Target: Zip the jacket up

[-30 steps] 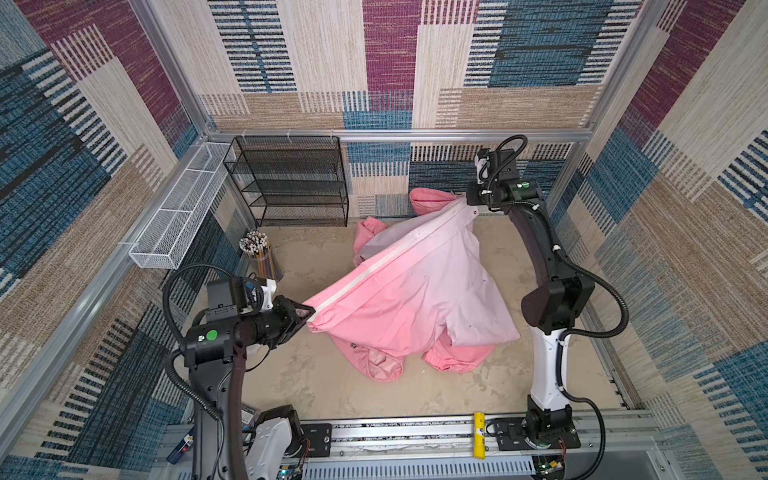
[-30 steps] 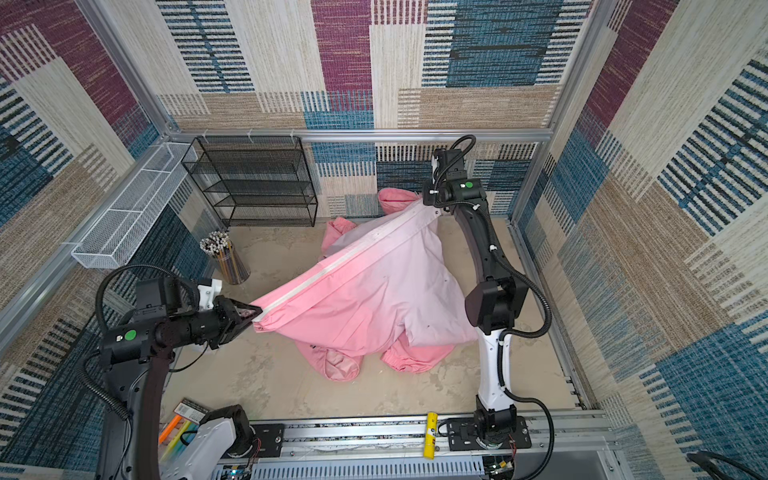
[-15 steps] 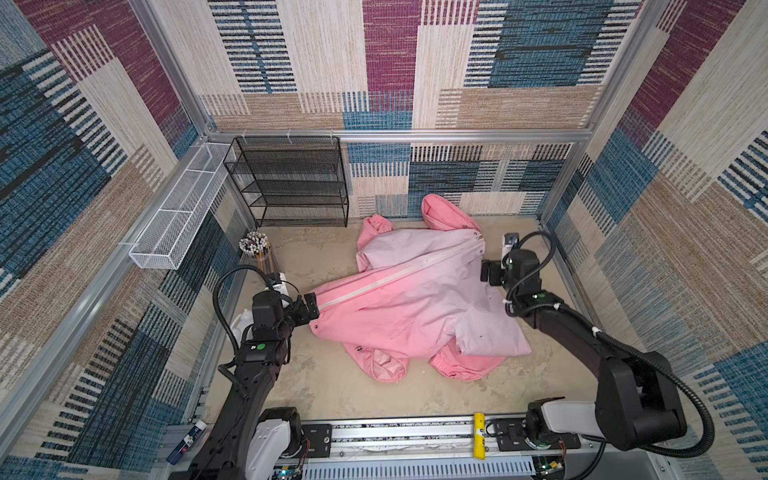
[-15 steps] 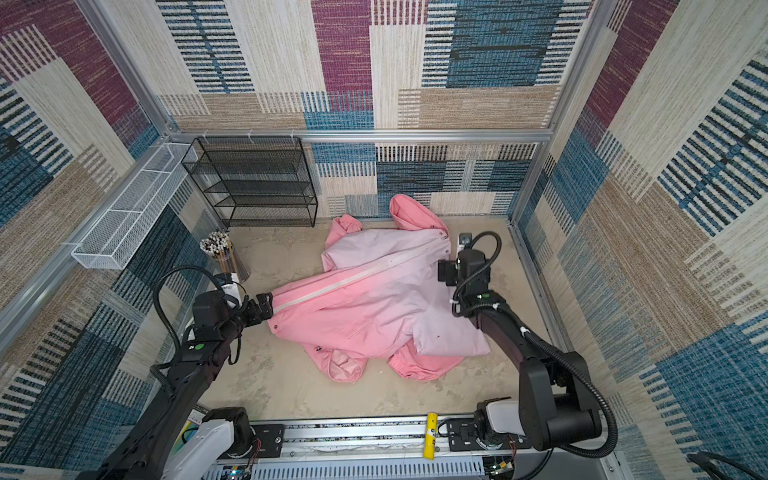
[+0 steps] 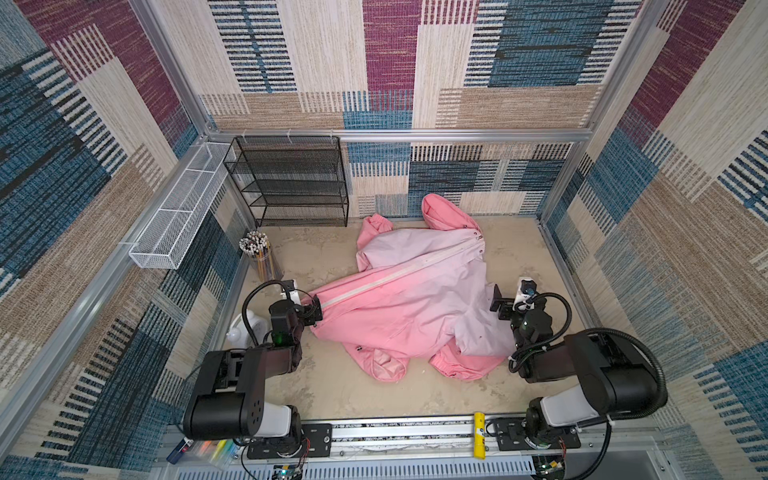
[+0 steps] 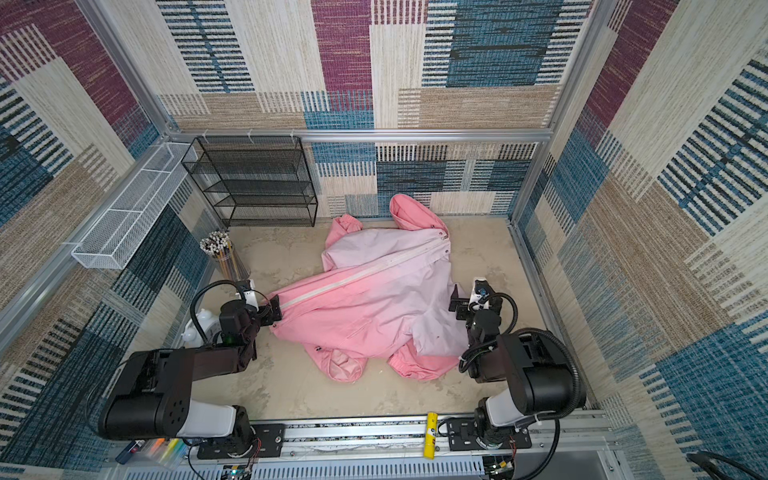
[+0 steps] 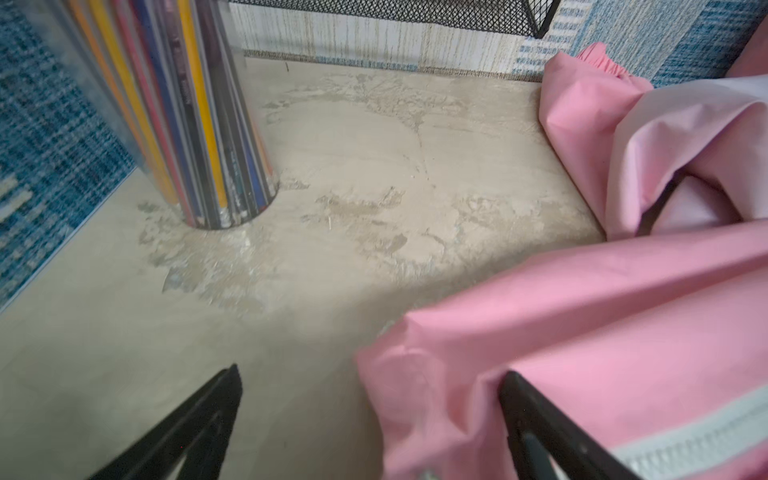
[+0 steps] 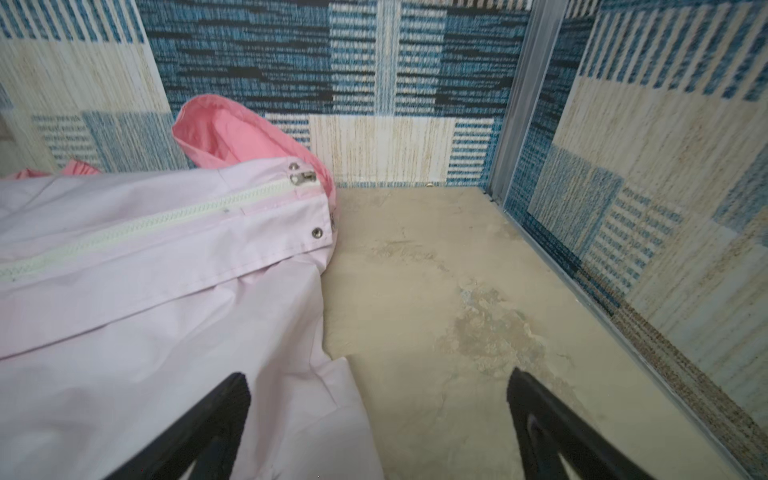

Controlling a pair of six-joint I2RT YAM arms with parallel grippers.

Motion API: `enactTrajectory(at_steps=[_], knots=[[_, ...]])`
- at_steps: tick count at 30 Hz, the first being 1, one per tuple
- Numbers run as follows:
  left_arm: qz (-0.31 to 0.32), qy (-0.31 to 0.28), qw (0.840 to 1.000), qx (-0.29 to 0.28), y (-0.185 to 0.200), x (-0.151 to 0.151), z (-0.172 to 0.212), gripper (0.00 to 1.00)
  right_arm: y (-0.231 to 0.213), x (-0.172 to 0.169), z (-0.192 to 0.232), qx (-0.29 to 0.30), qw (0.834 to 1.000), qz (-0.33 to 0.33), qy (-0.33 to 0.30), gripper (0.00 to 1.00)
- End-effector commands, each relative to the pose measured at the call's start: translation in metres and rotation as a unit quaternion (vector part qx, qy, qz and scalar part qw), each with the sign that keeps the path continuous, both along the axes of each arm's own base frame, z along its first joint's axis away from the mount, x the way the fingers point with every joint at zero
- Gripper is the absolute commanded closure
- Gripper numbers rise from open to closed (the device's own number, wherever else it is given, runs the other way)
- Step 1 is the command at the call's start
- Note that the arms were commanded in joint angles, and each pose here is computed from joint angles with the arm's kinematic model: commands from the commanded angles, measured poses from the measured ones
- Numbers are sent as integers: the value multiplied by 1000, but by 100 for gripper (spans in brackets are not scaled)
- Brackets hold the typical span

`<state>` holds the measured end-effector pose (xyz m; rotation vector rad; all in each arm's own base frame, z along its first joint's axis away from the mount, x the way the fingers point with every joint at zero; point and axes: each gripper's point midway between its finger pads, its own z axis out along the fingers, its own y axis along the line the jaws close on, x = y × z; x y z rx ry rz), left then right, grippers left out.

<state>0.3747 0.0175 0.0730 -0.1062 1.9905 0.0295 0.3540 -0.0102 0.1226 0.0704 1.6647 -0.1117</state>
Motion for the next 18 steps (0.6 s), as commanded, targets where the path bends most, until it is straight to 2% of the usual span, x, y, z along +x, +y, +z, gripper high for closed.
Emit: enactTrajectory(at_steps=[1, 4, 12, 18], knots=[[-17, -1, 1000, 16, -3, 24, 20, 1, 16, 15, 24, 9, 998, 53, -39, 0], [5, -3, 1000, 17, 4, 27, 19, 1, 9, 18, 24, 20, 998, 45, -35, 0], [5, -1, 1000, 18, 4, 26, 18, 1, 9, 19, 23, 21, 998, 45, -33, 0], [5, 0, 1000, 18, 4, 26, 18, 1, 12, 20, 22, 27, 997, 74, -27, 0]])
